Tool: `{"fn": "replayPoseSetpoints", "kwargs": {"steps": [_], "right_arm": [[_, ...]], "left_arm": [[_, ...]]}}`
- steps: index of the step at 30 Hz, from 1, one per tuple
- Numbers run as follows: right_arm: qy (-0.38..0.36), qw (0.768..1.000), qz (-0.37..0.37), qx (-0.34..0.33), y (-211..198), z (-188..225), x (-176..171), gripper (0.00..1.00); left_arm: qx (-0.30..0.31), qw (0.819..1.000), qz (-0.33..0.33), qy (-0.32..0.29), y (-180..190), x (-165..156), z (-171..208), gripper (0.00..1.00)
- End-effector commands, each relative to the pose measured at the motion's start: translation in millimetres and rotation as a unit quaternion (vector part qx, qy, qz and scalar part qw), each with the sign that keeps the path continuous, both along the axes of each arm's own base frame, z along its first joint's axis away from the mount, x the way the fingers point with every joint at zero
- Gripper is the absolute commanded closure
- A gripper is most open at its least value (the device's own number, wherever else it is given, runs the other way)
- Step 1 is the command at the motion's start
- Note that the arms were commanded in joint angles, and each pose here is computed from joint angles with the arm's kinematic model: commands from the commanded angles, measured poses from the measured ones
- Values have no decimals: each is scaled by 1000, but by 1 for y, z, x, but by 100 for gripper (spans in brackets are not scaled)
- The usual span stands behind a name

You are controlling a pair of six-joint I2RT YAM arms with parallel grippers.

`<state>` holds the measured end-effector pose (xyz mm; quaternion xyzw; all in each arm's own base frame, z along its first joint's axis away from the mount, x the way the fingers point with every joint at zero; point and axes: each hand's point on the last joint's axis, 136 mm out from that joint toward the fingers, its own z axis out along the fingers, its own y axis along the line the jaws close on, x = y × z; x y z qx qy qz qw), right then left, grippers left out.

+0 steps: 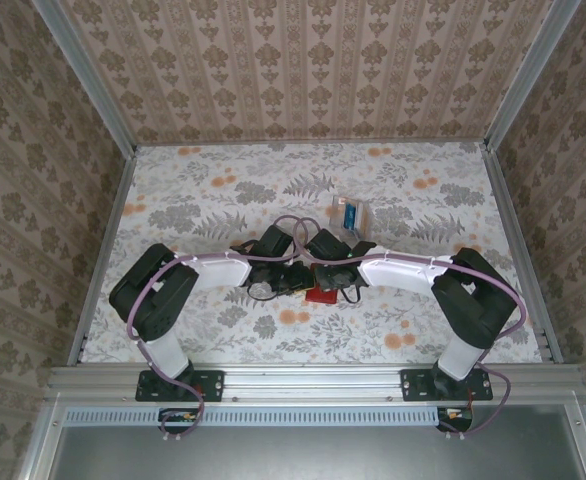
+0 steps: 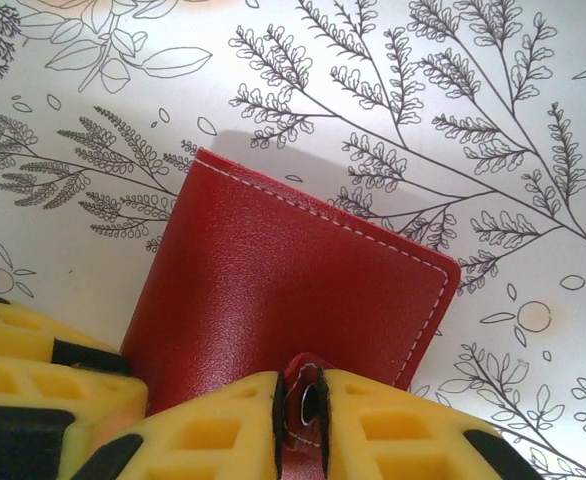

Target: Put the credit cards into the card holder

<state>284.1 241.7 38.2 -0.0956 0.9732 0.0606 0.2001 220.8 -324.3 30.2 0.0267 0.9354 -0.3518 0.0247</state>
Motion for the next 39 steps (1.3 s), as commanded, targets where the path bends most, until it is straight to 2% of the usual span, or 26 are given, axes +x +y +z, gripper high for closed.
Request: {"fn": "replayPoseSetpoints", "kwargs": {"steps": [1,18,24,29,33,39], "right_arm": [[-5,1000,3,20,2,8,2,81],[4,999,-3,32,1,8,1,73],[7,999,1,38,3,10,0,91],[9,999,3,36,2,10,-1,96],[11,999,5,34,-1,10,-3,94],[4,1000,5,9,-12,9,-5,86]], "left_arm": [[18,1000,-6,20,5,-17,-8,78],[21,1000,-8,22,3,-19,-9,77],[21,1000,-10,21,2,-18,-7,77],[24,999,-12,21,3,-19,-8,77],[23,999,-12,21,3,-19,-7,76],[25,999,-11,20,3,-19,-7,76]]}}
